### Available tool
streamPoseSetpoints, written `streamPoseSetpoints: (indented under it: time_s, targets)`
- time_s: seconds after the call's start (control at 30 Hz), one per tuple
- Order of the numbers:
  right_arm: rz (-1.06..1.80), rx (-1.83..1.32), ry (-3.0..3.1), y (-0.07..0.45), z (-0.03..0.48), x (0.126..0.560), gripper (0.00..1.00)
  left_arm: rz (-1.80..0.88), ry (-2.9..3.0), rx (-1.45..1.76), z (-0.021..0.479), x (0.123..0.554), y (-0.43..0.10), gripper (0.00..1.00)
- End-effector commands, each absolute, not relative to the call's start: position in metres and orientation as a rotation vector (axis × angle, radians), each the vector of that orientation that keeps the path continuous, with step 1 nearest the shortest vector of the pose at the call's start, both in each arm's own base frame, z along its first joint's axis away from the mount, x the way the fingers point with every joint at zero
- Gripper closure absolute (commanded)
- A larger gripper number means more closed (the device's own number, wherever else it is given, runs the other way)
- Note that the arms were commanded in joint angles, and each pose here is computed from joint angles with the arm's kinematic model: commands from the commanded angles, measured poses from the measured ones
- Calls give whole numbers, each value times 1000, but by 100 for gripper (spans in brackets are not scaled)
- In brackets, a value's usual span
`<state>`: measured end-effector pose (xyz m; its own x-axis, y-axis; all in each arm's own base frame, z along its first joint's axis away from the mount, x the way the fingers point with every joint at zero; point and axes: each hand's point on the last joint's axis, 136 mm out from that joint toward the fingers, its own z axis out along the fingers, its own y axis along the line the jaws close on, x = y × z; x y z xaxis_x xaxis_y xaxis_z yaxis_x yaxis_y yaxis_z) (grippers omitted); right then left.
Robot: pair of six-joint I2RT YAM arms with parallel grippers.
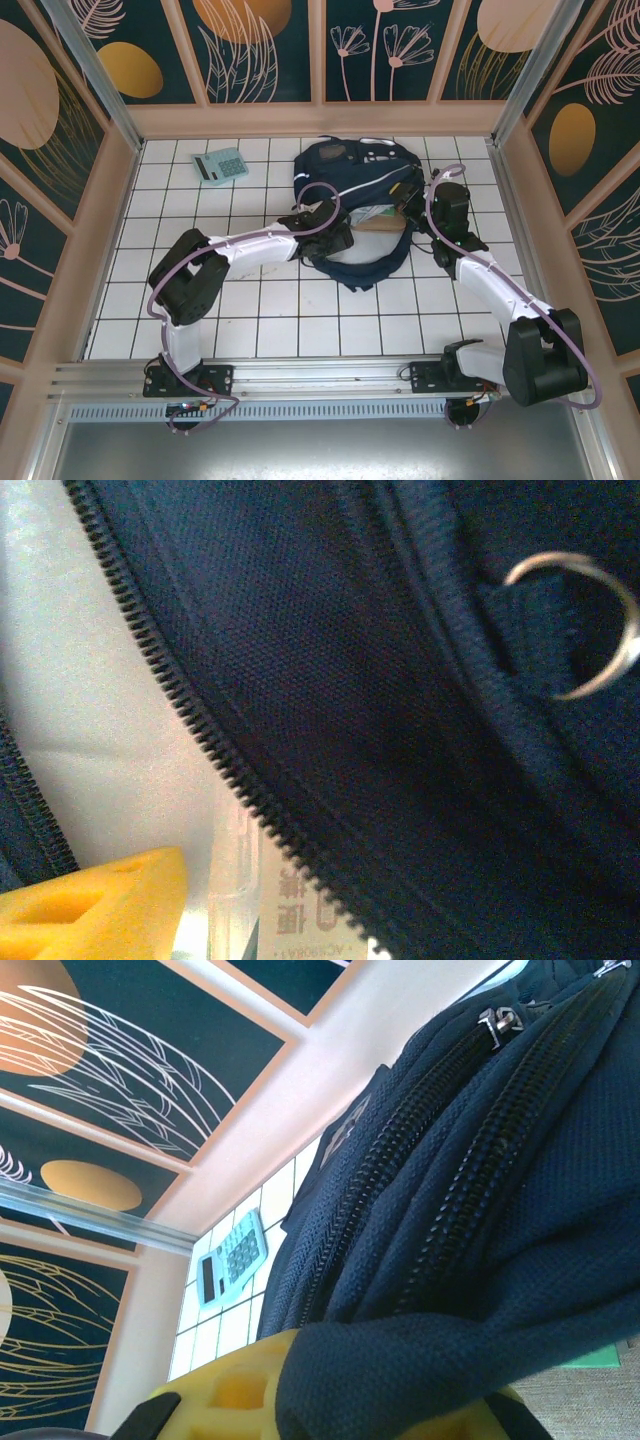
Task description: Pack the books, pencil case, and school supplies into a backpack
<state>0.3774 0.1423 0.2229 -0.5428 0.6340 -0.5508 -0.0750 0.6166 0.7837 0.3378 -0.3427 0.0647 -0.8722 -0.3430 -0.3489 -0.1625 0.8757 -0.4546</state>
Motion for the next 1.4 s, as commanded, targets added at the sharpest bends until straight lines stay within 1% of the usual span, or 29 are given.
streamPoseSetpoints:
  time_s: [0.0,0.1,0.23,0.33,0.53,0.63,0.73,0.83,0.97,1.0,1.1,1.23,1.37]
  targets:
    - [1076,302,1881,164,251,371,97,-766,2385,-476,126,373,-346,26]
    - [1075,304,1887,164,249,372,97,-763,2385,-467,129,365,-337,27]
    - [1078,302,1887,165,248,372,97,-841,2364,-474,132,354,-333,34]
    - [1082,296,1893,168,246,372,97,-962,2351,-441,134,350,-347,36]
    - [1080,290,1901,171,245,372,97,-1079,2400,-375,121,351,-379,39]
    - [1077,291,1899,170,246,372,97,-1173,2365,-328,132,346,-393,41]
    - [1078,292,1904,171,244,373,97,-1190,2330,-292,144,345,-394,41]
    - [1075,294,1905,171,244,373,97,-1052,2347,-315,142,346,-374,39]
    - [1075,294,1905,170,244,373,97,-819,2400,-348,129,342,-340,33]
    - [1074,294,1905,170,243,373,97,-769,2396,-347,133,341,-330,32]
    - [1075,290,1905,171,244,372,99,-592,2385,-375,133,337,-294,31]
    - [1076,289,1903,171,244,372,100,-493,2363,-425,134,337,-253,30]
    - [1077,283,1901,172,245,371,100,-438,2311,-449,147,346,-214,31]
